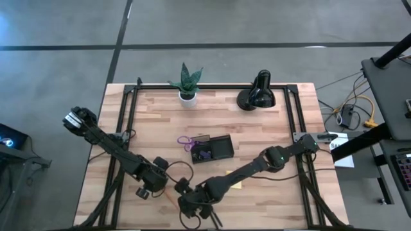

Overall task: Pick and place office supplies into organizer
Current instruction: Put the left pencil into the desk organizer

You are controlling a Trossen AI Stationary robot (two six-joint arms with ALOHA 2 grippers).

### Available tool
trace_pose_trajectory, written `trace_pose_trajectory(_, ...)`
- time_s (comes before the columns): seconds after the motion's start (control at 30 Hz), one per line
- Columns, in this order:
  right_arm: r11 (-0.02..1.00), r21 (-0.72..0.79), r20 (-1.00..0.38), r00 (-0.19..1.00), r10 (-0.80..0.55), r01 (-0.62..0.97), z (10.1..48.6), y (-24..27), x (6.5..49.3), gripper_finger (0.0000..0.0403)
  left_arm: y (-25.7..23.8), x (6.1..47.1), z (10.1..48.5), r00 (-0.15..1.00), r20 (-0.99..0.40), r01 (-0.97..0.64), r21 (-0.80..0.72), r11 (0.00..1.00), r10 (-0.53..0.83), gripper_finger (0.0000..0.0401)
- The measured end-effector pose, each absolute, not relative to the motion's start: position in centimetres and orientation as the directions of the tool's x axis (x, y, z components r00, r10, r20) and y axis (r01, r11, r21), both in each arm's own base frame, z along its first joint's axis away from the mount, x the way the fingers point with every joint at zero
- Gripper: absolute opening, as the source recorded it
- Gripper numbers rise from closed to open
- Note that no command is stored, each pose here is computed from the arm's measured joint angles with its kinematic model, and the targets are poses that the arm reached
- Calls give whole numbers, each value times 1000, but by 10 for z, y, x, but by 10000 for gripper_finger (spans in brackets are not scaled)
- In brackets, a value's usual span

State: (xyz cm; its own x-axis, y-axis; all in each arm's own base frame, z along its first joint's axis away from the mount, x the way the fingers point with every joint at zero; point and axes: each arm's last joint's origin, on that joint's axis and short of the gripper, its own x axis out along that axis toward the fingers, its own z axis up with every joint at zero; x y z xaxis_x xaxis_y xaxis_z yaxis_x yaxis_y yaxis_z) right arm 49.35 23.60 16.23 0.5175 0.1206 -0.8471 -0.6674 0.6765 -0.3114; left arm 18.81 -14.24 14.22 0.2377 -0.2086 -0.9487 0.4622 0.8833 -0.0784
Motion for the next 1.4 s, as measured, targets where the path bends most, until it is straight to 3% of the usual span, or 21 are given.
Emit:
trace_pose_trajectory(0.13,642,-341,-826,545,144,-687,164,240,495,11,-143,189,143,245,-946,434,-91,896,-214,110)
trace_pose_trajectory(0.53,707,-372,-801,593,82,-601,166,241,497,11,-143,192,142,273,-937,434,-84,897,-220,9)
trace_pose_trajectory(0.9,642,-423,-862,503,-68,-639,158,237,484,11,-135,204,143,337,-920,310,-94,946,-201,7)
trace_pose_trajectory(1.1,653,-445,-872,461,-162,-612,155,228,480,11,-132,202,141,325,-929,280,-87,956,-179,7)
trace_pose_trajectory(1.4,729,-363,-916,367,-163,-580,152,219,475,8,-131,201,141,324,-930,253,-93,963,-175,10)
